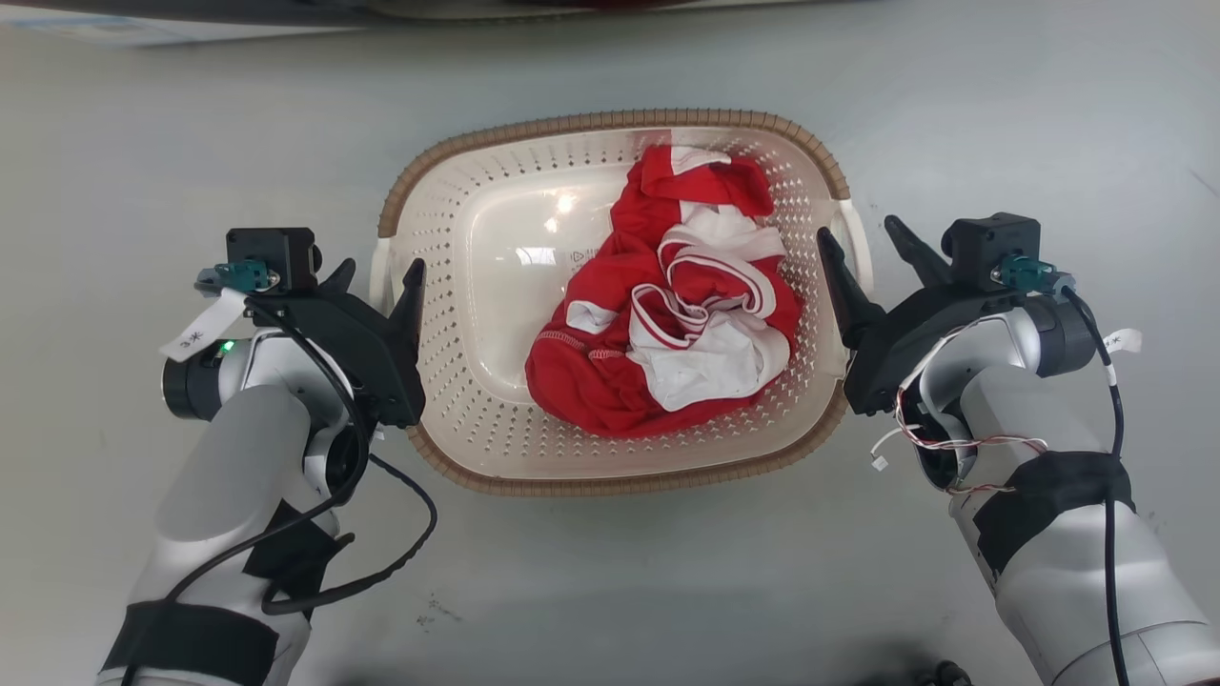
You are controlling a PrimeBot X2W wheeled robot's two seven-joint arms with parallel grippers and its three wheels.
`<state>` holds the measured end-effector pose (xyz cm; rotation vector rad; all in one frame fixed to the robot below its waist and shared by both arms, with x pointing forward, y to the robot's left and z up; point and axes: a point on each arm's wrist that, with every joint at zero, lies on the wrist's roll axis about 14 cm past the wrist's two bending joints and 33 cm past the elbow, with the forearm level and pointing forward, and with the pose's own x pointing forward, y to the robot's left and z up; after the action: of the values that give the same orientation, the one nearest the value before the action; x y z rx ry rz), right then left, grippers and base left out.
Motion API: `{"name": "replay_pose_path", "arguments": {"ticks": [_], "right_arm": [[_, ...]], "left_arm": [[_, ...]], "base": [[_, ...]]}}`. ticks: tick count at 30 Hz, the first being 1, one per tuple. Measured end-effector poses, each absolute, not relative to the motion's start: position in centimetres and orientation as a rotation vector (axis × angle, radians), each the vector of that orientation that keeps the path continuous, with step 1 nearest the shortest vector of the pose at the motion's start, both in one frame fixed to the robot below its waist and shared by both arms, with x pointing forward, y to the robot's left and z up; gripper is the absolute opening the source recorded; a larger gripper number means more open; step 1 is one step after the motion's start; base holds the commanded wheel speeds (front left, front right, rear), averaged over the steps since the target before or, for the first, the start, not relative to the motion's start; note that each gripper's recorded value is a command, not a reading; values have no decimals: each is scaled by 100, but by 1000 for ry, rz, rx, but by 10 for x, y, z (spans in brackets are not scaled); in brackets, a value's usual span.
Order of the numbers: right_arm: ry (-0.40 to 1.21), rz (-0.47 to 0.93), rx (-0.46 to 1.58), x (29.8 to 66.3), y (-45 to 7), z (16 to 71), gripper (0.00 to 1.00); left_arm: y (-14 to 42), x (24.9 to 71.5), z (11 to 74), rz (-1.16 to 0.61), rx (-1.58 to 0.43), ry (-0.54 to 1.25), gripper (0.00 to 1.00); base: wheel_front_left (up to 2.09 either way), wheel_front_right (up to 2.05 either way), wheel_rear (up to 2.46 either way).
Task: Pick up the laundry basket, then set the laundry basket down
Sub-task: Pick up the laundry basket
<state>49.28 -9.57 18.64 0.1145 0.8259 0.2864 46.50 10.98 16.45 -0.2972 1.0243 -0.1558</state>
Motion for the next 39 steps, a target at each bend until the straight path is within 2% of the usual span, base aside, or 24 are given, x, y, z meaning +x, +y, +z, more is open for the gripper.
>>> {"name": "replay_pose_path", "arguments": {"ticks": [10,11,12,17,39], "right_arm": [[968,288,123,464,-96,142,100],[976,287,124,463,-96,139,100],[977,286,125,463,-96,137,0],[979,299,154,463,-83,134,0],[1006,292,125,458,-91,164,0]], "left_arm": [[112,442,127,-136,-314,1154,100],[113,441,125,-133,-313,1159,74],[114,440,122,-126,-317,1166,0],[103,439,121,-127,-358,1172,0],[101,431,154,-90,-402,1197,0]], "base": [[0,0,0],[0,0,0],[0,0,0],[0,0,0],[0,0,0]]}}
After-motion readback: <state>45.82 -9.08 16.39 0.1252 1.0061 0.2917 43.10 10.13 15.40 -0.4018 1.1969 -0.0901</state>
